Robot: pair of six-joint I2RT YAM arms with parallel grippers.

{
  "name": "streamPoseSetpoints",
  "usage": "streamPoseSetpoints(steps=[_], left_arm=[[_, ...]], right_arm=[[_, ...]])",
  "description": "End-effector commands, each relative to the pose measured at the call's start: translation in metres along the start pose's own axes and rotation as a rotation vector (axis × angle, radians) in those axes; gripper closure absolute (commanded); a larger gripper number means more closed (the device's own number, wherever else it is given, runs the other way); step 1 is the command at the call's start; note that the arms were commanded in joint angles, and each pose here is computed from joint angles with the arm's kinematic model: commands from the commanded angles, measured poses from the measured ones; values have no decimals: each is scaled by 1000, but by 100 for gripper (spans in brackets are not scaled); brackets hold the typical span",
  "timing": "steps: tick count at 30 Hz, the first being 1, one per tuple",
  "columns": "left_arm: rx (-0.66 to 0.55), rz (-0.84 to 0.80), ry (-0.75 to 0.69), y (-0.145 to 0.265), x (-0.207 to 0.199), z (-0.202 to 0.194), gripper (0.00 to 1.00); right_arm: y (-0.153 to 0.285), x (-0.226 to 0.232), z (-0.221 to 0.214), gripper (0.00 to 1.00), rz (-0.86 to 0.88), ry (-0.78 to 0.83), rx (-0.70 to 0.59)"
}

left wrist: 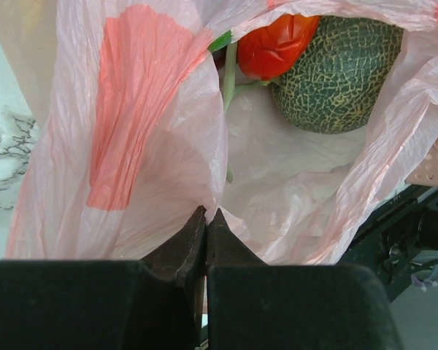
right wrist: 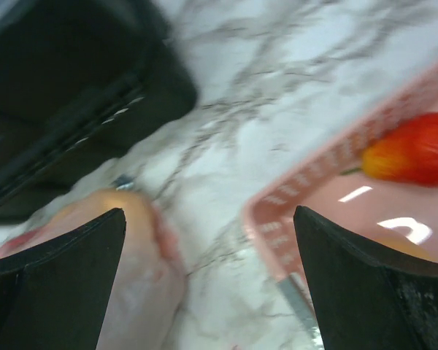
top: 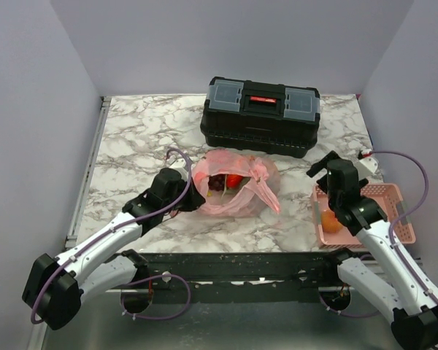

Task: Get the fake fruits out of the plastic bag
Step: Place the fake fruit in the bin, then take out the fake fruit from the plastic bag.

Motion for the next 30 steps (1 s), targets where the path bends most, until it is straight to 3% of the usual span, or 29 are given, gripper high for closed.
streamPoseSetpoints(steps=[1,6,16,23,30], left_arm=[[25,-87,30,-6,-5,-8,100],[47,-101,39,-11,-5,-13,100],[104,-137,57,-24,-8,-17,100],[85,-114,57,-21,-7,-16,100],[92,-189,97,-23,-13,-18,100]], right_arm=[[19,48,3,1,420,93,204],[38,86,-19,5,698,192,383],[123,143,-102,7,1032,472,460],[108,135,-154,15,988,457,584],[77,103,-183,20,746,497,564]])
Point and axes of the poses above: each gripper's point midway between its finger pads, its own y axis back along the fingers, its own x axis along the line the jaws close on, z = x × y, the point moved 10 cm from there along y, back along the fingers, and after that the axes turned 14 degrees about -y, right-handed, at the moved point
